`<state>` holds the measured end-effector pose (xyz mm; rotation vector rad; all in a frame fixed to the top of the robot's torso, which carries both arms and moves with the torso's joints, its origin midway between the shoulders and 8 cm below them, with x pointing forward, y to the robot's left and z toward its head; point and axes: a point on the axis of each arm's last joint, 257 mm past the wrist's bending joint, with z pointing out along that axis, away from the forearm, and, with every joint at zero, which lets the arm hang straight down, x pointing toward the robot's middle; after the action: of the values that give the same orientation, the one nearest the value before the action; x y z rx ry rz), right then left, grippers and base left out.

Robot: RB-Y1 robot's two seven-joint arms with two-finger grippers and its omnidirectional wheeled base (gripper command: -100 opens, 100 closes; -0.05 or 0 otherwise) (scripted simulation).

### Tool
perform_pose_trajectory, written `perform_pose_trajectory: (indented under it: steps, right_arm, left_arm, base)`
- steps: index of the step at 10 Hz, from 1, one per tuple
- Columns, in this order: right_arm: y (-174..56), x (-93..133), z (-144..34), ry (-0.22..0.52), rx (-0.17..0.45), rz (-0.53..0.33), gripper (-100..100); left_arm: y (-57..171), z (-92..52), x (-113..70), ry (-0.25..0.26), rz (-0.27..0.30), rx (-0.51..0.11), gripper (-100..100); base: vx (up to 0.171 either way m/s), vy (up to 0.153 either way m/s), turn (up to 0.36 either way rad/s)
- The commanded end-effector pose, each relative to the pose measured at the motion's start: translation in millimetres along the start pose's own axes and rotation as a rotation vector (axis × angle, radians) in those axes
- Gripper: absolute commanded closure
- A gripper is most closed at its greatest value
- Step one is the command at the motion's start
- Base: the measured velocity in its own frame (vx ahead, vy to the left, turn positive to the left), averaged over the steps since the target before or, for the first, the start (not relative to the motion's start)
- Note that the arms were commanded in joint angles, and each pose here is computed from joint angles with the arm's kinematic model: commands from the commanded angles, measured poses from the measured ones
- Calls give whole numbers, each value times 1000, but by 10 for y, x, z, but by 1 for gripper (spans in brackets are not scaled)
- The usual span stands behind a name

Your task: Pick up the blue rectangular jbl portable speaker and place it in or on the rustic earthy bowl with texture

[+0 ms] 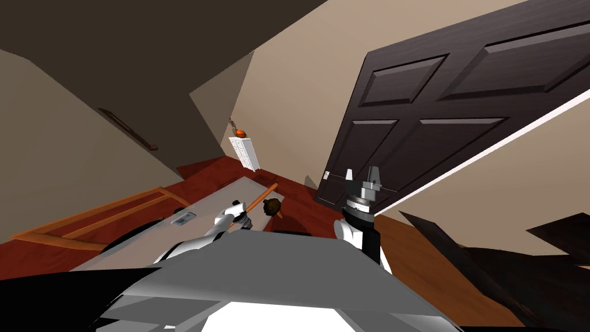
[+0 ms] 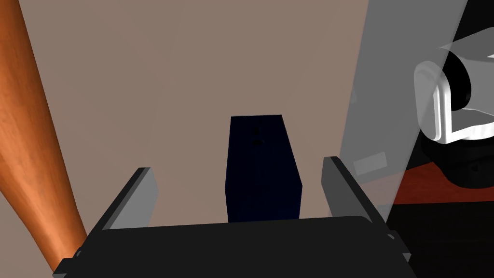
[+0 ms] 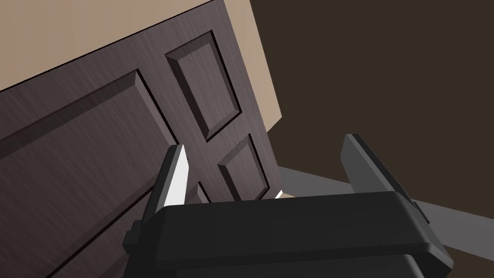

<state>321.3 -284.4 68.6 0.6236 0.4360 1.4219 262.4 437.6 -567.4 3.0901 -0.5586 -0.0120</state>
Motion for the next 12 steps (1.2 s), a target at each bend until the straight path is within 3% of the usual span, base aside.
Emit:
perform_pose_trajectory:
  steps: [1, 3, 4, 6, 7, 9, 10, 12]
  right_arm:
    - [0, 0, 0, 0, 0, 0, 0]
    - [0, -1, -1, 0, 0, 0, 0]
    - [0, -1, -1, 0, 0, 0, 0]
    - [0, -1, 0, 0, 0, 0, 0]
    - [-1, -1, -1, 0, 0, 0, 0]
    - [0, -1, -1, 0, 0, 0, 0]
    - [-1, -1, -1, 0, 0, 0, 0]
    - [0, -1, -1, 0, 0, 0, 0]
  left_arm:
    - [51, -8, 92, 2, -22, 2, -100]
    - [51, -8, 92, 2, -56, 2, -100]
    - [159, 2, 249, 4, -47, 6, -100]
    - [159, 2, 249, 4, -92, 6, -100]
    - [269, 7, 407, 8, -74, 10, -100]
    - [269, 7, 407, 8, -123, 10, -100]
    - [380, 7, 565, 13, -100, 15, -100]
    - [380, 7, 565, 13, -158, 14, -100]
  base:
    - [-123, 94, -168]
    - [-38, 27, 28]
    - [-118, 52, -233]
    - [-94, 67, -85]
    - [-112, 82, -281]
    - [-94, 62, -46]
    - [-95, 79, -215]
    - [-94, 63, -85]
